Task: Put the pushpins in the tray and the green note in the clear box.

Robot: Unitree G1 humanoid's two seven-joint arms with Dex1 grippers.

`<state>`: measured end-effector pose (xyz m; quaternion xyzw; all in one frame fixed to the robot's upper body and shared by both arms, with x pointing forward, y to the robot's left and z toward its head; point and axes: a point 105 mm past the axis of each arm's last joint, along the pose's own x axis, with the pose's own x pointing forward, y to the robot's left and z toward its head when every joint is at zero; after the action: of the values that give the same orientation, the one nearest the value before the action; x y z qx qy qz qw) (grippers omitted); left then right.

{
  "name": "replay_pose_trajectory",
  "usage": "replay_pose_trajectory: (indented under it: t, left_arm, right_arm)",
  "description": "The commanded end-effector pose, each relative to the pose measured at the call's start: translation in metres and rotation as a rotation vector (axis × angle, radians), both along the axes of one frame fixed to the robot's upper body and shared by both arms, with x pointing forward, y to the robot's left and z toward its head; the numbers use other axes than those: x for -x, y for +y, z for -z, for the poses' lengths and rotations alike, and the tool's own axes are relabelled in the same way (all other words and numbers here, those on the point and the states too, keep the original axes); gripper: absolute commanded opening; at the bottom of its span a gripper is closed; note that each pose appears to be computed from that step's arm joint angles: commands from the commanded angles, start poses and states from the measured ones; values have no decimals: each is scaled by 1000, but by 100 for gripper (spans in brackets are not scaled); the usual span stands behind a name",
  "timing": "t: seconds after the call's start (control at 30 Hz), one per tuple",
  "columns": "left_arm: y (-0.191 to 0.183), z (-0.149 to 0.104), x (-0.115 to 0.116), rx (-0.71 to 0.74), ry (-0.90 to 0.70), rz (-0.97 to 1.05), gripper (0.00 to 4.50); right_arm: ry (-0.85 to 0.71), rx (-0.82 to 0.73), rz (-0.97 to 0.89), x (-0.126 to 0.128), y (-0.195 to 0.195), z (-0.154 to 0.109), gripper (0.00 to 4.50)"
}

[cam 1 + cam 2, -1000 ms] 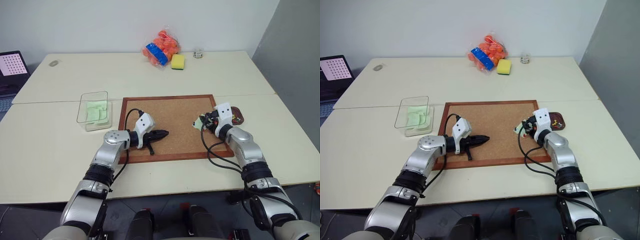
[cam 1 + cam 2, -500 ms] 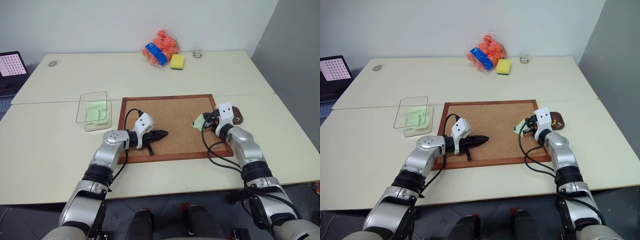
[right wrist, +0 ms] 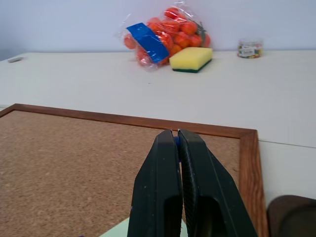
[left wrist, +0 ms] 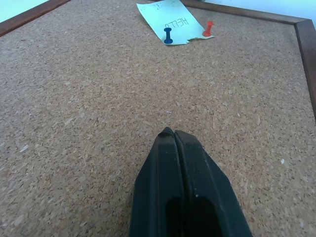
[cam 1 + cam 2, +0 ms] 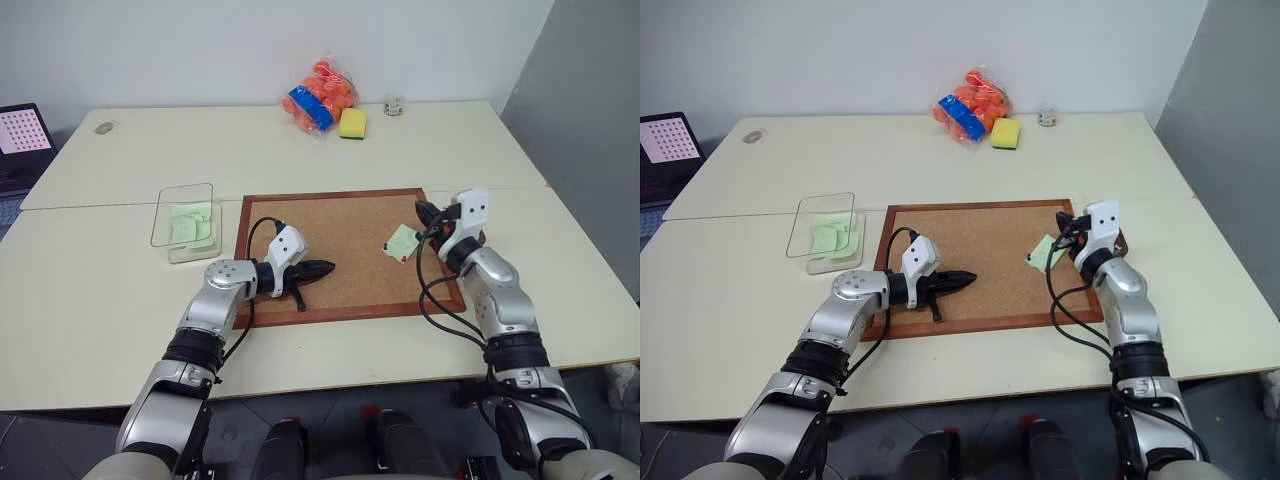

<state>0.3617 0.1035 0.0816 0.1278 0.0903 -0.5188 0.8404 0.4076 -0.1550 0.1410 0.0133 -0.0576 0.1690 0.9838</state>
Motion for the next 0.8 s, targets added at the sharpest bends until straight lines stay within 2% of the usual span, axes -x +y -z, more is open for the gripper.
replay_pose_trajectory:
  t: [0.03, 0.13, 0.4, 0.47, 0.5, 0.63, 0.7, 0.8]
  left_arm:
    - [6, 12, 1, -47, 31, -16, 0]
    - [5, 13, 0, -53, 29, -18, 0]
    - [6, 11, -3, -56, 13, -24, 0]
    - [6, 11, -4, -56, 10, -24, 0]
    - [6, 11, -4, -56, 10, -24, 0]
    - [7, 11, -5, -53, 3, -32, 0]
    - [7, 11, -4, -53, 4, -31, 0]
    - [8, 13, -3, -58, 4, -29, 0]
  right_arm:
    - [-29, 0, 279, -3, -54, -11, 7]
    - [21, 3, 332, -1, -66, 1, 7]
    - [97, -23, 299, -1, -61, 14, 7]
    - [107, -32, 298, -1, -60, 15, 50]
    - [109, -36, 299, -1, -61, 16, 53]
    - [107, -46, 309, -3, -64, 13, 162]
    - [104, -43, 314, -3, -66, 12, 193]
    - [102, -38, 319, -3, -68, 11, 271]
